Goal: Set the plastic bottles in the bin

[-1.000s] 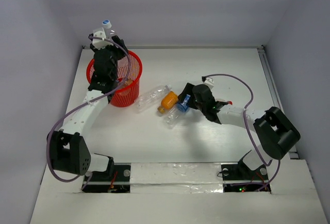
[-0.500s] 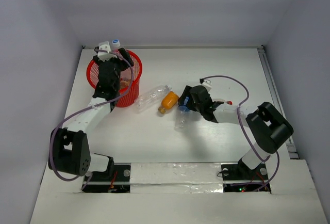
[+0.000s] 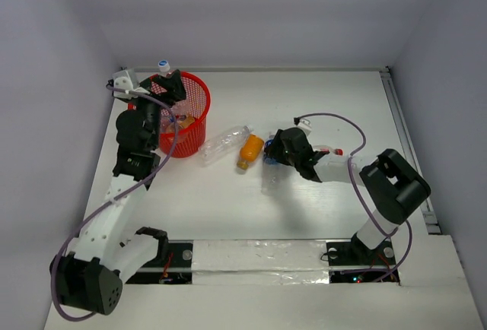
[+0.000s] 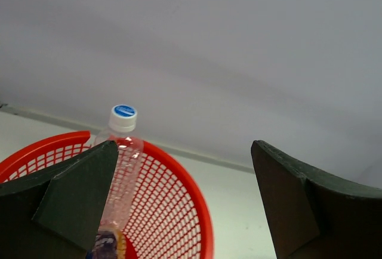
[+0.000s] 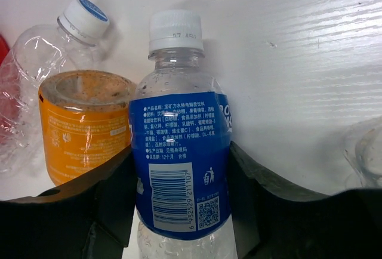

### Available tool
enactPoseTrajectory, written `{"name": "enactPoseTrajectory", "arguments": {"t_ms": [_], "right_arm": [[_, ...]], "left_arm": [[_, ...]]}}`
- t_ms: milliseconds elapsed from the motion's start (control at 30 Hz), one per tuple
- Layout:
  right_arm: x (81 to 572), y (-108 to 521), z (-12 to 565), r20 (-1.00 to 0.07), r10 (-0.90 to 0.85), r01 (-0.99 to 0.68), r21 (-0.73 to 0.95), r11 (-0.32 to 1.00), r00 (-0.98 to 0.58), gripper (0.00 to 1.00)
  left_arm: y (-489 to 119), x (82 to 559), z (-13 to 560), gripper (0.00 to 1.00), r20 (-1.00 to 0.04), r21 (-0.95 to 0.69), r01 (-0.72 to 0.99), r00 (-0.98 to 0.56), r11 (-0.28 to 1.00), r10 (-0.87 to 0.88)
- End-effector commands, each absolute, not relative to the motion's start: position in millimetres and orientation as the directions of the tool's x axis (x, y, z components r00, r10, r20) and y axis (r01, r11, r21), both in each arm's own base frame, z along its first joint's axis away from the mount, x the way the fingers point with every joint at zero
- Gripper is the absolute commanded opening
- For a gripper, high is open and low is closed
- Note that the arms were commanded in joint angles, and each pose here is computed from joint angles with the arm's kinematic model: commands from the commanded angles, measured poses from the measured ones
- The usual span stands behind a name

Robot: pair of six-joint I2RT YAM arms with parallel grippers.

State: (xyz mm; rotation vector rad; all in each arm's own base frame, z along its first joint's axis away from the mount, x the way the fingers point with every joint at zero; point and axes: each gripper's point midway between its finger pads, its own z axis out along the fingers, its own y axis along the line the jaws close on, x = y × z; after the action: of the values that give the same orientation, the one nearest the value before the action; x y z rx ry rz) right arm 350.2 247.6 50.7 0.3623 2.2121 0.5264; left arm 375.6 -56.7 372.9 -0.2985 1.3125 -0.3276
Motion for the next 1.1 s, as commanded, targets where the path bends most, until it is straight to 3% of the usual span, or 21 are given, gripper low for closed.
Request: {"name": "enactPoseTrajectory", "arguments": {"t_ms": [0,133,400,567,700,833,867,1067], "right_arm": [[356,245,70,-0.675,0.461,0.064,0.524,0.849,-0.576,0.54],[350,239,89,-0.687,0.479,0.051,0.544,0.838,-0.546,0.44],[324,229,151,-0.723,0.478,-0.036,0.568,0.822,-0.499,0.44],[302,248,253,-0.731,0.538,-0.262,0.665,0.7,-0.419,0.45],[292,293,332,-0.776,0.517,-0.431,0.631,0.645,-0.362,0.46],[310,339,392,-0.818,0.503,-0.537,0.566,0.625,-0.277,0.49],[316,345,430,-0.817,0.535,-0.576,0.548,0.607,-0.214,0.49],[368,425,446,-0.857,0.495,-0.665,0.454,0.593,-0.145,0.51]], "left_arm": [[-69,353,398,0.93,-0.841,-0.462,0.178,0.222,0.869,-0.493],[-76,323,410,0.92,-0.814,-0.494,0.259,0.197,0.83,-0.546],[-88,280,397,0.92,-0.856,-0.458,0.323,0.09,0.828,-0.509],[-81,255,386,0.92,-0.865,-0.444,0.318,0.09,0.837,-0.493],[-81,245,386,0.91,-0.865,-0.439,0.334,0.096,0.834,-0.493],[-79,241,385,0.91,-0.866,-0.436,0.328,0.1,0.838,-0.49],[-77,237,388,0.91,-0.86,-0.439,0.327,0.116,0.837,-0.496],[-75,220,398,0.91,-0.839,-0.446,0.362,0.15,0.819,-0.524]]}}
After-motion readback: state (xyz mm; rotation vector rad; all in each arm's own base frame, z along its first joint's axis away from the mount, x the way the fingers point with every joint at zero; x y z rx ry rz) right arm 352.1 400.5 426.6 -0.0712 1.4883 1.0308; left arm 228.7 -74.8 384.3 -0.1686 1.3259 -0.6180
